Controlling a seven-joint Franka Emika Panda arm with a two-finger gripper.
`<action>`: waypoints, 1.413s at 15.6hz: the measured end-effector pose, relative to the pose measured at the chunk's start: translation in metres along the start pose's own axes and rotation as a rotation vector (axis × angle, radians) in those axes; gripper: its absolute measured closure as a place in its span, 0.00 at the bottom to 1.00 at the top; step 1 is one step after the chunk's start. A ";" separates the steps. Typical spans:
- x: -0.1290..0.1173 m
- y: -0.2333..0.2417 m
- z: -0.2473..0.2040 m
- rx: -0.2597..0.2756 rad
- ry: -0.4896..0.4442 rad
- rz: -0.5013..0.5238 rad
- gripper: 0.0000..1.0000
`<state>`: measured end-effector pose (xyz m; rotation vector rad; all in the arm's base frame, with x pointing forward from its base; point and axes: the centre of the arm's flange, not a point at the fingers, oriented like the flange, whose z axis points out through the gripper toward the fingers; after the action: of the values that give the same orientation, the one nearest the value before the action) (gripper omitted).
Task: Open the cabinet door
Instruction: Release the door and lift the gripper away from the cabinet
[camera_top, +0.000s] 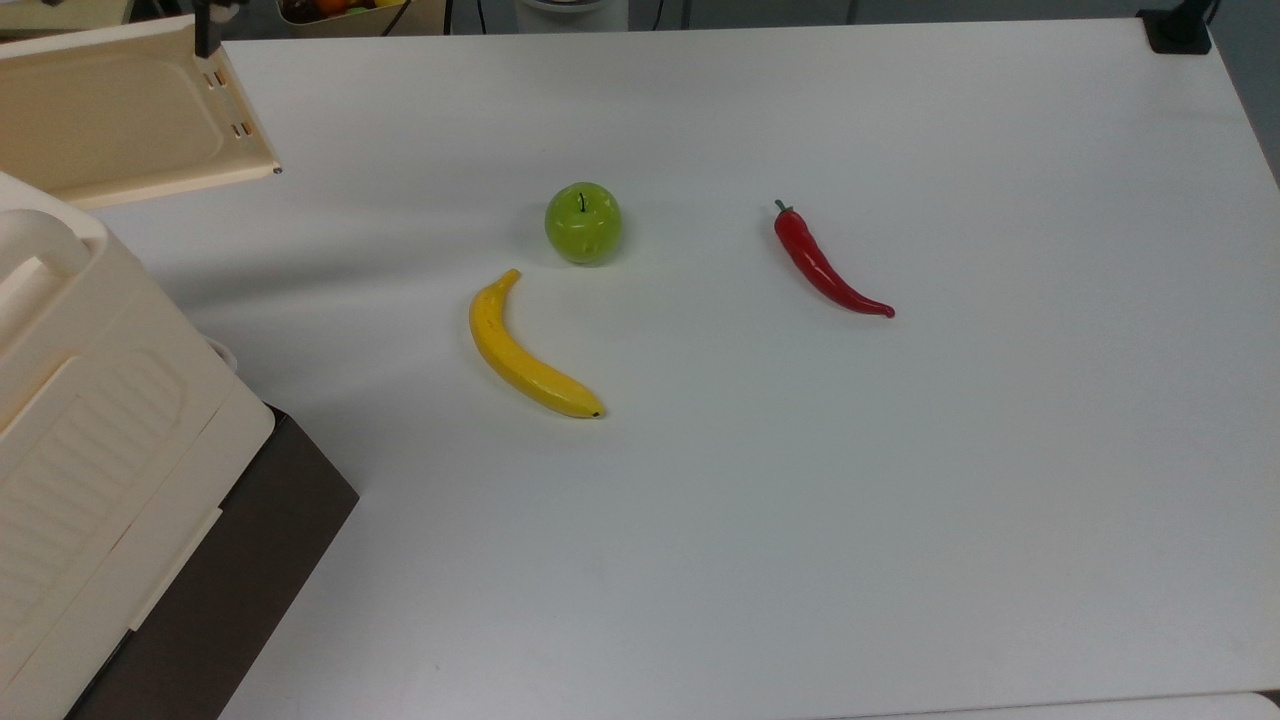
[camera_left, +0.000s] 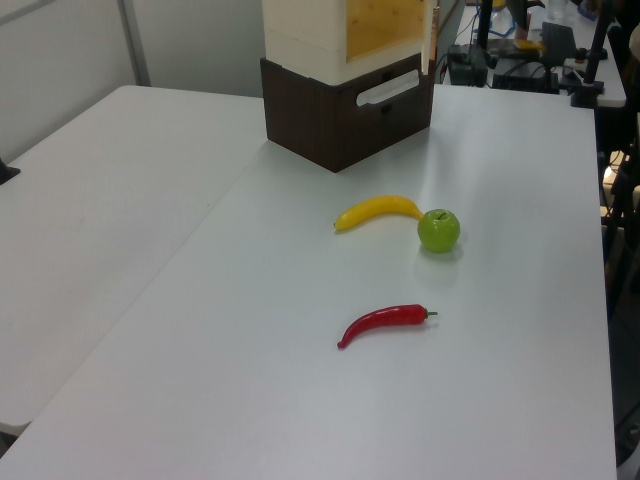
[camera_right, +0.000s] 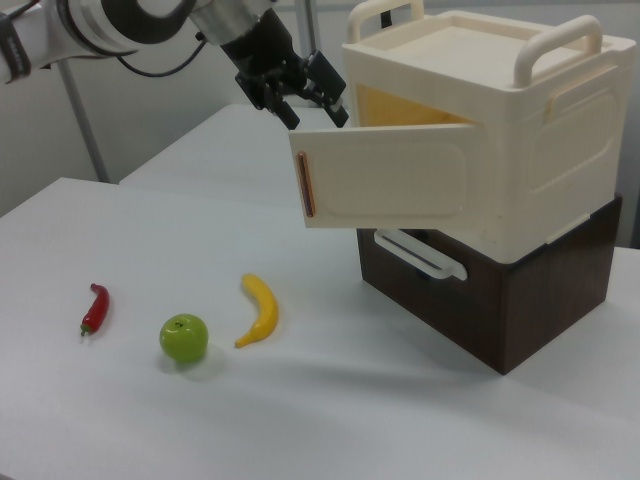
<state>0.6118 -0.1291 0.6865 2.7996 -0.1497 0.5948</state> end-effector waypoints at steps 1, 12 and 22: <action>0.000 0.000 -0.004 0.009 0.006 0.002 0.00; 0.011 -0.030 0.015 0.075 0.039 -0.016 0.00; -0.018 0.015 0.035 0.068 -0.149 -0.118 0.00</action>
<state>0.6062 -0.1532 0.6519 2.8931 0.0060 0.3698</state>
